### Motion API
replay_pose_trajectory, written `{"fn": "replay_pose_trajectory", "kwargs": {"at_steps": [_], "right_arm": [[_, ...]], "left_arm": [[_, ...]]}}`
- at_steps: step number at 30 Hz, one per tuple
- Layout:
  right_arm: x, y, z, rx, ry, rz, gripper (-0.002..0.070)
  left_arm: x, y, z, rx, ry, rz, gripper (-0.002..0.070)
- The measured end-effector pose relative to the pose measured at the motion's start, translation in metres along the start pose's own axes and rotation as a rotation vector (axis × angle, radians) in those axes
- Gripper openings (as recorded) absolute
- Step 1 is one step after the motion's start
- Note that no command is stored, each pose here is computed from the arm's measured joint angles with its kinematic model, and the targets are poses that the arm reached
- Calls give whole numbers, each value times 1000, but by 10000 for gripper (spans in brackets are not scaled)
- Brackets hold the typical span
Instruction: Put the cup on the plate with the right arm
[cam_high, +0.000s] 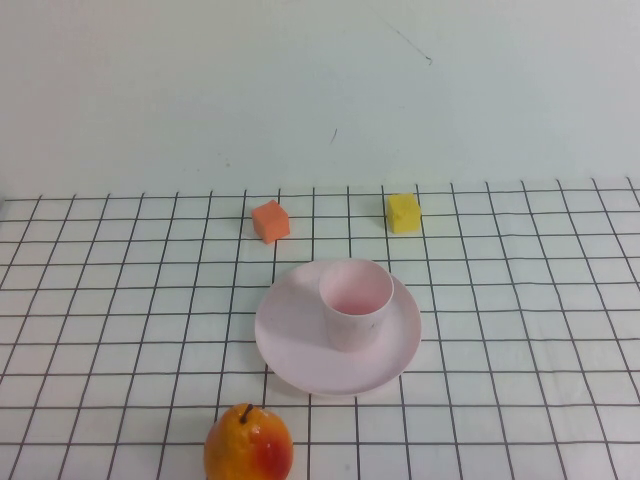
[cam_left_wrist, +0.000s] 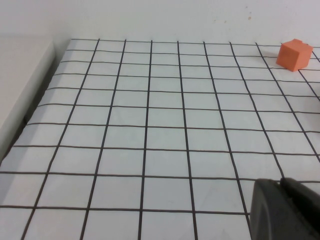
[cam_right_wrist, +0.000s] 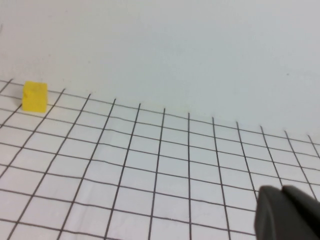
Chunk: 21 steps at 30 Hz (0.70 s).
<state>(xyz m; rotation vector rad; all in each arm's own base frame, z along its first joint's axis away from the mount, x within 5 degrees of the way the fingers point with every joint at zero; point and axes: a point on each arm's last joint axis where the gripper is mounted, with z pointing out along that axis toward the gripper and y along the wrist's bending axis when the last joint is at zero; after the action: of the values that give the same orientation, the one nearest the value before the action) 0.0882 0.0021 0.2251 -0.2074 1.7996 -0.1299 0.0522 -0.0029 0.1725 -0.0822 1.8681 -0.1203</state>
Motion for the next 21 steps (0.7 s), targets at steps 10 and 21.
{"fn": "replay_pose_trajectory", "kwargs": {"at_steps": [10,21], "right_arm": [[33,5,-15,48,-92,43,-1],[44,8,-22,49,-109,46,-1]], "left_arm": [[0,0,0,0,0,0,-3],[0,0,0,0,0,0,-3]]}}
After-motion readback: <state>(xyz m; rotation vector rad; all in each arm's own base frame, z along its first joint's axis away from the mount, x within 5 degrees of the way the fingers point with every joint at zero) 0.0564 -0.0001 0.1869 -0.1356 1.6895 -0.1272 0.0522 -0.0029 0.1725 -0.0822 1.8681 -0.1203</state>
